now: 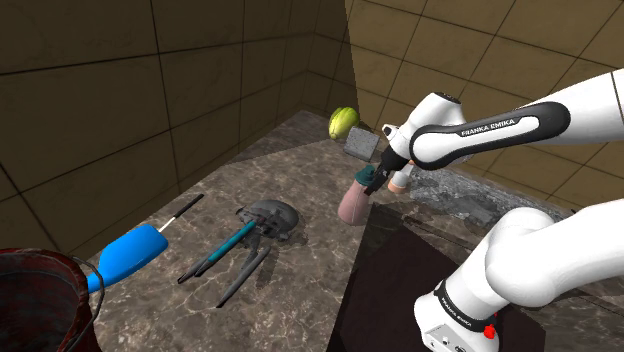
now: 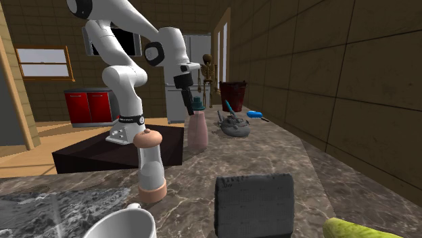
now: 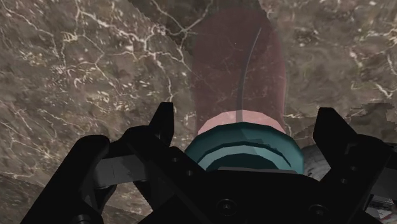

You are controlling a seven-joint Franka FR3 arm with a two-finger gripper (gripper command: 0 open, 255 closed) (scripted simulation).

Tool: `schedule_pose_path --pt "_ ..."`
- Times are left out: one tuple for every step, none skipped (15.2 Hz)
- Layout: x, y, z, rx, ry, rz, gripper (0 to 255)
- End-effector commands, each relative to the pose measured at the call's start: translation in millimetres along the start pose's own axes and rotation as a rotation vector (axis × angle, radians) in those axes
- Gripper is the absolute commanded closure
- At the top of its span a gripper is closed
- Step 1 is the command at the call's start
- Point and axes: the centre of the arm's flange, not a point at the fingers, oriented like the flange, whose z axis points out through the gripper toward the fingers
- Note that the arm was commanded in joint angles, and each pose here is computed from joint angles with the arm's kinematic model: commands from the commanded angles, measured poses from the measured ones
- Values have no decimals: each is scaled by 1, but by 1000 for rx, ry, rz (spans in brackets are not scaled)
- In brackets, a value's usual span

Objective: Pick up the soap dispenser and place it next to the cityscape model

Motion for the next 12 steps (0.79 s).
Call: schedule_pose_path --pt "0 0 0 0 0 0 255" --pt "0 0 0 0 0 0 255" --pt "0 0 0 0 0 0 255" --pt "0 0 0 0 0 0 255" --pt "0 0 0 0 0 0 255" --pt "0 0 0 0 0 0 255" --pt "0 0 0 0 0 0 255" --pt "0 0 0 0 0 0 255" --pt "0 0 0 0 0 0 255" --pt "0 0 0 0 0 0 255" --pt "1 0 -5 0 0 0 255" --pt "2 0 -10 0 0 0 255"
